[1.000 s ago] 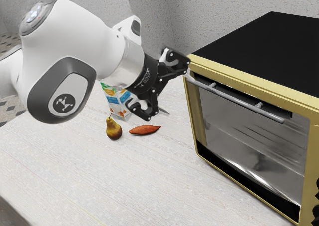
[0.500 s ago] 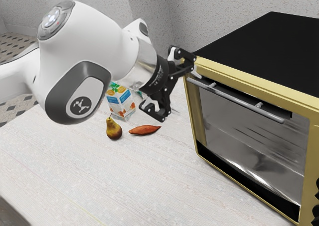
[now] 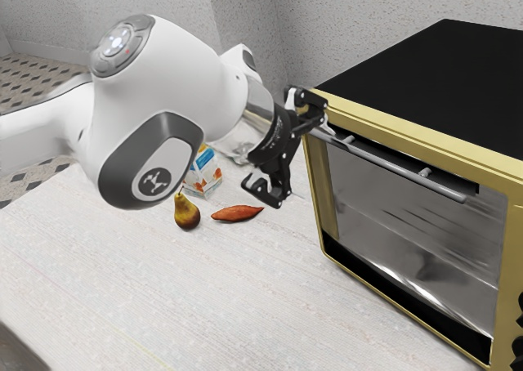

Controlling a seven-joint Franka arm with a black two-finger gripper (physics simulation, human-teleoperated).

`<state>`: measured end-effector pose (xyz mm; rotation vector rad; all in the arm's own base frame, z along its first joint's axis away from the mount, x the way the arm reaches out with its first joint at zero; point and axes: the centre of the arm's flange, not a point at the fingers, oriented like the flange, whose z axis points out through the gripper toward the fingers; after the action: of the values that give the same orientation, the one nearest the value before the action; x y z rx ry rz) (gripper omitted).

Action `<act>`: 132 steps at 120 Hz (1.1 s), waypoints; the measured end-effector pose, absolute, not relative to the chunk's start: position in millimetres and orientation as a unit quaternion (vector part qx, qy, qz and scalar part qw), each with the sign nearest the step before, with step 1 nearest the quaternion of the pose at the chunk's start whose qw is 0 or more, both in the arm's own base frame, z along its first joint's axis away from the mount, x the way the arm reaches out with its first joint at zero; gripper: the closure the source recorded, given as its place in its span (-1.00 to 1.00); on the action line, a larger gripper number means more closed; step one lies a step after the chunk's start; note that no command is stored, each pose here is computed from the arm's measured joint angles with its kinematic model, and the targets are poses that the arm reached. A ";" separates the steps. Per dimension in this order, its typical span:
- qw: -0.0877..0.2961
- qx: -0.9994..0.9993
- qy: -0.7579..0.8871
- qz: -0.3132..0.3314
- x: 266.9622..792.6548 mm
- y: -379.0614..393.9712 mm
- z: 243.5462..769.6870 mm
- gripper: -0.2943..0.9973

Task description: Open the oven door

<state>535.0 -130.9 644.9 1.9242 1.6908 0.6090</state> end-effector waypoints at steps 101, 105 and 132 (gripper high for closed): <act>0.252 0.566 0.715 0.323 318.5 -51.3 735.5 -0.53; 0.245 0.571 0.726 0.293 334.2 -38.0 780.1 -0.53; 0.094 0.684 0.721 0.059 400.8 35.5 726.4 -0.54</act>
<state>400.8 35.5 726.4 2.0303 2.1376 0.1760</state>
